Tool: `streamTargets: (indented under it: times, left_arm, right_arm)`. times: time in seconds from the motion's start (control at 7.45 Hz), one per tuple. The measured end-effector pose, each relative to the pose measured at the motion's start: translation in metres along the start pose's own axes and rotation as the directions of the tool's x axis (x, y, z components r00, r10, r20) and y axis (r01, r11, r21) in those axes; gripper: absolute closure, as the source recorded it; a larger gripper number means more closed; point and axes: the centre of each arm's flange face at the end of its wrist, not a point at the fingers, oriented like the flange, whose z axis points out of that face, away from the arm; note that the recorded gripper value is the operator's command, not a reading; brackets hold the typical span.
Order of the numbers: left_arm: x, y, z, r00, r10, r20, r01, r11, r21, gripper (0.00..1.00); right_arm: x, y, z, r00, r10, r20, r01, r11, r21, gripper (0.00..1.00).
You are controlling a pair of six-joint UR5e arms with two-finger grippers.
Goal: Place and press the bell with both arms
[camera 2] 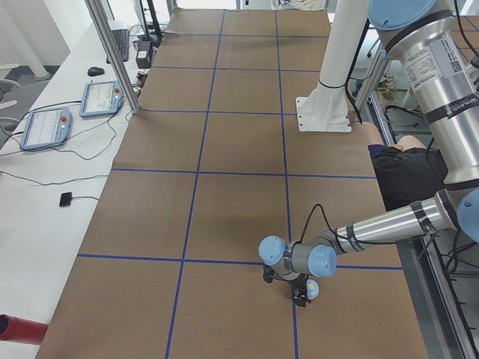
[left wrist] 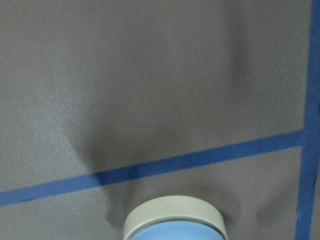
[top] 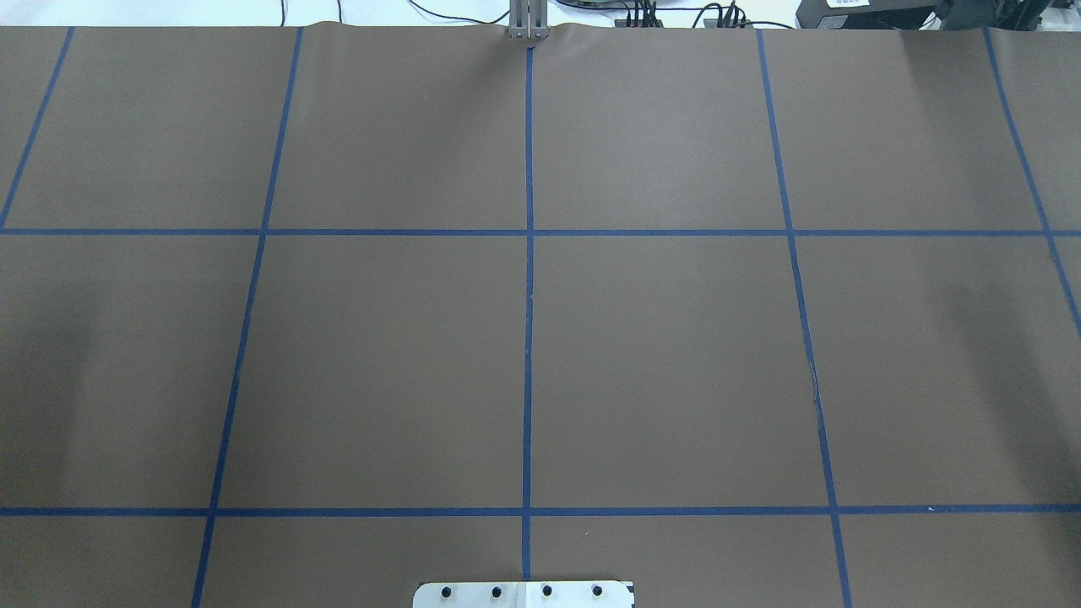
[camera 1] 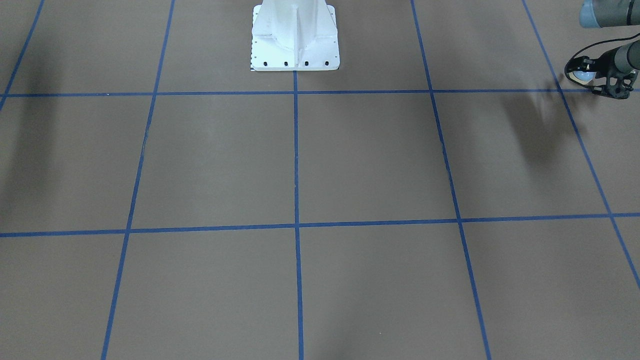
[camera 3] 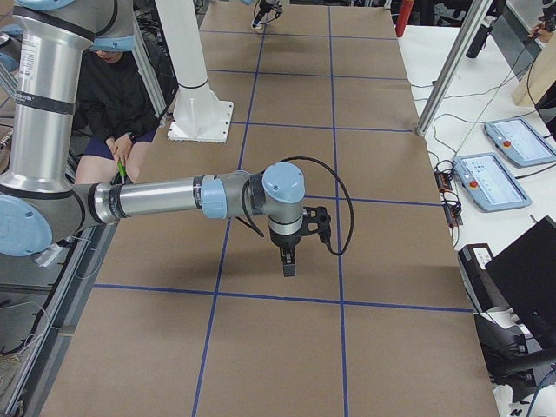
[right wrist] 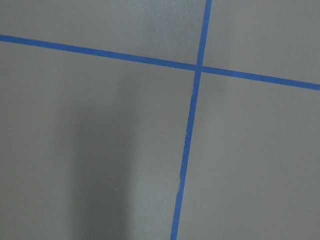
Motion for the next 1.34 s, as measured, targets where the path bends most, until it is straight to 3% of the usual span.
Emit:
streamTargets:
  times: [0.27,0.4,0.67,0.8,1.07,1.34]
  left_arm:
    - [0.004,-0.002,0.005,1.000,-0.011,0.006,0.011,1.000,-0.019,0.09]
    - [0.005,-0.002,0.006,1.000,-0.011,0.009,0.011,1.000,-0.024,0.22]
    - [0.006,-0.002,0.008,1.000,-0.009,0.012,0.010,1.000,-0.028,0.63]
    - [0.006,-0.002,0.008,1.000,-0.008,0.013,0.009,1.000,-0.029,0.74]
    - [0.009,-0.002,0.005,1.000,0.000,0.014,0.000,1.000,-0.023,0.83]
    - [0.027,-0.001,-0.013,1.000,0.028,0.007,-0.028,1.000,0.010,0.85]
  right_arm:
    - [0.000,0.000,0.000,1.000,0.000,0.000,0.000,1.000,0.000,0.00]
    - [0.000,0.000,0.000,1.000,0.000,0.000,0.000,1.000,0.000,0.00]
    - [0.000,0.000,0.000,1.000,0.001,0.000,-0.001,1.000,0.000,0.00]
    - [0.000,0.000,0.000,1.000,0.002,0.001,-0.002,1.000,0.000,0.00]
    - [-0.001,-0.001,-0.001,1.000,0.002,0.001,-0.002,1.000,0.001,0.00]
    - [-0.001,-0.001,-0.001,1.000,0.002,0.001,-0.002,1.000,0.002,0.00]
